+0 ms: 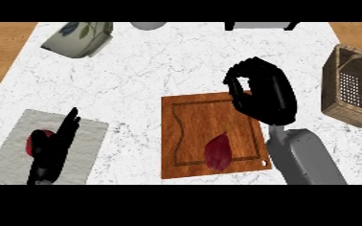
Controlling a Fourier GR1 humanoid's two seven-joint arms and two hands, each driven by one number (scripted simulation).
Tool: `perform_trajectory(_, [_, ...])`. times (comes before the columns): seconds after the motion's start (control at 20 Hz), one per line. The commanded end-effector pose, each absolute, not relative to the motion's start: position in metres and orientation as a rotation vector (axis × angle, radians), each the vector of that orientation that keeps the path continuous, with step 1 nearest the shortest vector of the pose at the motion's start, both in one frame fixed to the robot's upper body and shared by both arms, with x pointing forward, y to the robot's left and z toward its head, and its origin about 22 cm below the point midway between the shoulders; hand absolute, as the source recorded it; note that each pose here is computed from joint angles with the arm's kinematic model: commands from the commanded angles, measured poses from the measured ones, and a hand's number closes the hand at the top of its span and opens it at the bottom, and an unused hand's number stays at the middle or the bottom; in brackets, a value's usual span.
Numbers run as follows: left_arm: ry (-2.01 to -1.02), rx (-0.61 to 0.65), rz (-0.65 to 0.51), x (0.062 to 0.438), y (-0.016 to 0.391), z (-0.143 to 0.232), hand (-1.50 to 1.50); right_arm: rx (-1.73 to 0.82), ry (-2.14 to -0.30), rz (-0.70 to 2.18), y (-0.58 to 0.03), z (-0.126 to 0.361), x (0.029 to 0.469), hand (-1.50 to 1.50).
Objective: Pick the pear from the cutting board and place it in the basket
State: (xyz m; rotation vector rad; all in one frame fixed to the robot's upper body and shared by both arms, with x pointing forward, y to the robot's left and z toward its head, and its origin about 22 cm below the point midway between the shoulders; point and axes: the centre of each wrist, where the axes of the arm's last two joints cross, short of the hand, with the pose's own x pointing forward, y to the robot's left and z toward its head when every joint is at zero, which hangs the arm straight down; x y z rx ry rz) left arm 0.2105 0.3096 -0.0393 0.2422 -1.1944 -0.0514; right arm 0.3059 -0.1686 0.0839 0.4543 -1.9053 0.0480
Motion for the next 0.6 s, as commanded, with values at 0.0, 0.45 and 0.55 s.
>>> perform_trajectory(0.0, [-1.022,0.166,-0.041,0.207,0.295,-0.061,0.00,0.452,-1.972,0.035,-0.090,0.083,0.278,-1.50])
perform_trajectory(0.45, [-0.998,0.204,-0.011,0.191,0.303,-0.060,0.00,-0.360,-1.729,0.343,-0.163,0.076,0.300,-1.50])
perform_trajectory(0.55, [-0.993,0.196,-0.008,0.184,0.316,-0.057,0.00,-0.452,-1.692,0.406,-0.182,0.101,0.302,-1.50])
